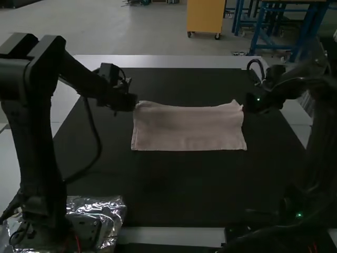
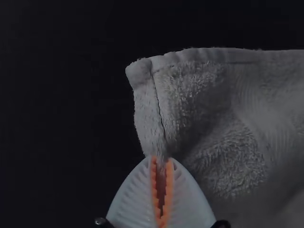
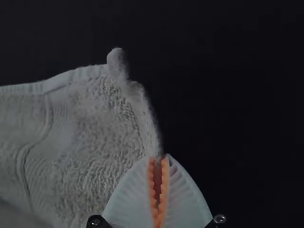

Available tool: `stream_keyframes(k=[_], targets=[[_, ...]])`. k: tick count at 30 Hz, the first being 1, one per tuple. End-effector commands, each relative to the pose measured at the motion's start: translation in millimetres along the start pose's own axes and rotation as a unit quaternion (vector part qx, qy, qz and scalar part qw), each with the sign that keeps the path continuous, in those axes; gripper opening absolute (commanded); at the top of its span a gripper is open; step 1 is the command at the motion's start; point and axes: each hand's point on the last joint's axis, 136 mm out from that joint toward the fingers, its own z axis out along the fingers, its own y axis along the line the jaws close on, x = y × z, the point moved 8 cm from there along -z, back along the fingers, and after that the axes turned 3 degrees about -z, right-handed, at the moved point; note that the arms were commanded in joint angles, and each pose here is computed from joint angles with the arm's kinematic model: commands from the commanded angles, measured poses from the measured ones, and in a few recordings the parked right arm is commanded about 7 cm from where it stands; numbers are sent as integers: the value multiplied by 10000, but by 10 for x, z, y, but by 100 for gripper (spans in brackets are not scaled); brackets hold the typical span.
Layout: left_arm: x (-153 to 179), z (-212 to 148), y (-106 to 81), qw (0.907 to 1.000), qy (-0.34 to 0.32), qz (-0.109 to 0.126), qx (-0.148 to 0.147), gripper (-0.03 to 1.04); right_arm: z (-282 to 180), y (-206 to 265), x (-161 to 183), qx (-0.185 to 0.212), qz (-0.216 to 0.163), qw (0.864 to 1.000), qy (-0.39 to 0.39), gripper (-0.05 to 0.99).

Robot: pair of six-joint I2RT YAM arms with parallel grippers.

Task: Fold the towel.

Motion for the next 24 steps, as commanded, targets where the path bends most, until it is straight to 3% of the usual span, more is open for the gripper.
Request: stream_keyframes(k=[1,24], targets=[[-66,-188,-14,9998,-183,117,-41,2,-243,-48,-84,36,-116,9996,-262,-2],[589,-825,-194,9998,208,43,28,2,-666,232,706,-223,64,9993,295,-2]])
